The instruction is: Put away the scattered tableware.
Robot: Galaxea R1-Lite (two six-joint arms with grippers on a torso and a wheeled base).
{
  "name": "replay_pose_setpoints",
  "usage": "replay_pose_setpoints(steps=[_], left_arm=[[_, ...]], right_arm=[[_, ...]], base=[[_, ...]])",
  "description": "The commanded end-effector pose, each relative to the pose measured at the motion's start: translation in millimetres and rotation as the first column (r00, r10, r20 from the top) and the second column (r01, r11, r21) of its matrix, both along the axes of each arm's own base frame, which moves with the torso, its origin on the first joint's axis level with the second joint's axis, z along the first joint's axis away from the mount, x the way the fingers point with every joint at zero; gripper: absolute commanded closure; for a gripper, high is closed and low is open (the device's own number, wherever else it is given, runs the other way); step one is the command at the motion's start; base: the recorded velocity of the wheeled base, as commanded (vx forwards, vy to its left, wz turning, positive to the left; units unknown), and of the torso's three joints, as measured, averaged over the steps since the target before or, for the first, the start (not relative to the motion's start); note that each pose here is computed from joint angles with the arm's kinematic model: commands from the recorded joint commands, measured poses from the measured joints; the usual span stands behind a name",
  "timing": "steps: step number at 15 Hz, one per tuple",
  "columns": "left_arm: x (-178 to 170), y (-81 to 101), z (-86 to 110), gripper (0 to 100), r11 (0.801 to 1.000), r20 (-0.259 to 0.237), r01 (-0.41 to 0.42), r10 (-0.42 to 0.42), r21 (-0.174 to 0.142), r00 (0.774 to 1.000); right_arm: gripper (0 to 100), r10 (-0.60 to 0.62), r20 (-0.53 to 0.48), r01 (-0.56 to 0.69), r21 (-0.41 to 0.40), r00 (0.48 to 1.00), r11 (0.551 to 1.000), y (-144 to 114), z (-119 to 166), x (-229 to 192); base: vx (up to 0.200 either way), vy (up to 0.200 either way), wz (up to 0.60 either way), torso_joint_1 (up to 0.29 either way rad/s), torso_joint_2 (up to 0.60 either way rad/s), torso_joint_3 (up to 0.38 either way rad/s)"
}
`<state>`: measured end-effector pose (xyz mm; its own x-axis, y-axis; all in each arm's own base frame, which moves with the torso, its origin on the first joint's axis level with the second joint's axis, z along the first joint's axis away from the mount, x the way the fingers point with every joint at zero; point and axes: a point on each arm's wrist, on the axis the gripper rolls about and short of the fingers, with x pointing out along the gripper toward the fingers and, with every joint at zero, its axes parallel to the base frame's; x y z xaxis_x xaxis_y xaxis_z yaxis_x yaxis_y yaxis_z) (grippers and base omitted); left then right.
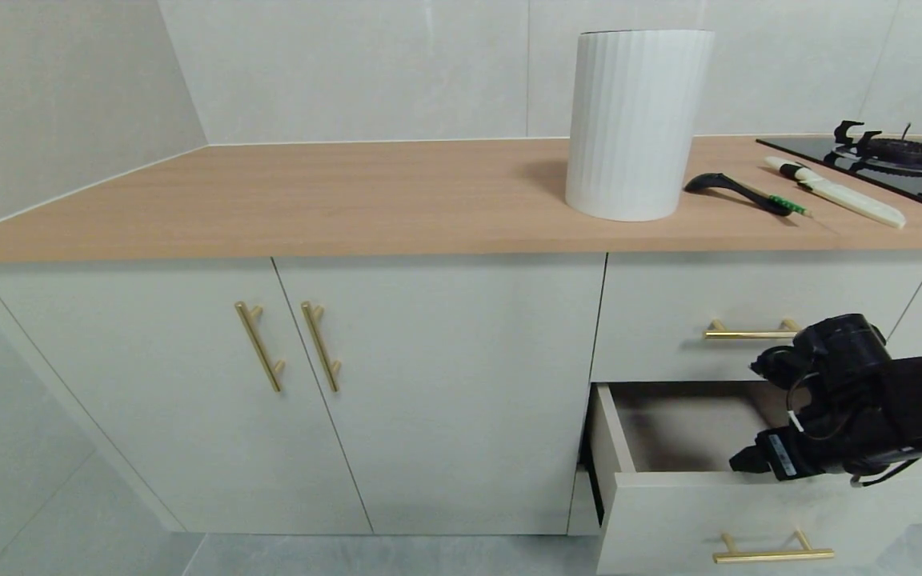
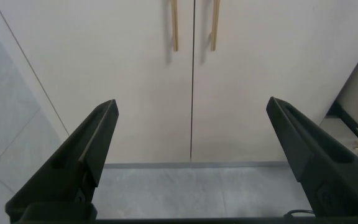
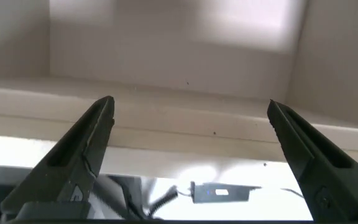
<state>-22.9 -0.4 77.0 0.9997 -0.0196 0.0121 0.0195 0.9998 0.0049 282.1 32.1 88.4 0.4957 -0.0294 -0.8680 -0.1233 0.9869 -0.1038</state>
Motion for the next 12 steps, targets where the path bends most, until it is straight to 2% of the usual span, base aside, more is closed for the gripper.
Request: replay_pose_setpoints(steps=[1, 3, 8, 12], left_arm=[[0.1, 0.0, 0.0, 0, 1.000, -0.001, 0.000, 0.000, 0.000, 1.000], [0.0, 0.0, 0.4, 0, 1.000, 0.000, 0.000, 0.000, 0.000, 1.000], [0.0, 0.0, 0.4, 0, 1.000, 0.000, 0.000, 0.000, 0.000, 1.000], [0.1, 0.0, 0.0, 0, 1.000, -0.001, 0.000, 0.000, 0.000, 1.000]], right_arm=[[0, 0.008, -0.005, -0.008, -0.004, 1.000, 1.000, 0.0, 6.5, -12.0], [0, 0.015, -0.005, -0.015, -0.006, 1.000, 1.000, 0.1, 9.4, -20.9], [0, 0.096, -0.179, -0.107, -0.053, 0.979, 0.993, 8.6, 15.6, -54.7], [0, 0.100, -0.252, -0.129, -0.101, 0.962, 0.987, 12.0, 11.4, -64.6]], base=[[0.000, 0.000, 0.00, 0.000, 0.00, 0.000], [0.000, 0.000, 0.00, 0.000, 0.00, 0.000], [0.000, 0.000, 0.00, 0.000, 0.00, 0.000], [0.000, 0.000, 0.00, 0.000, 0.00, 0.000]])
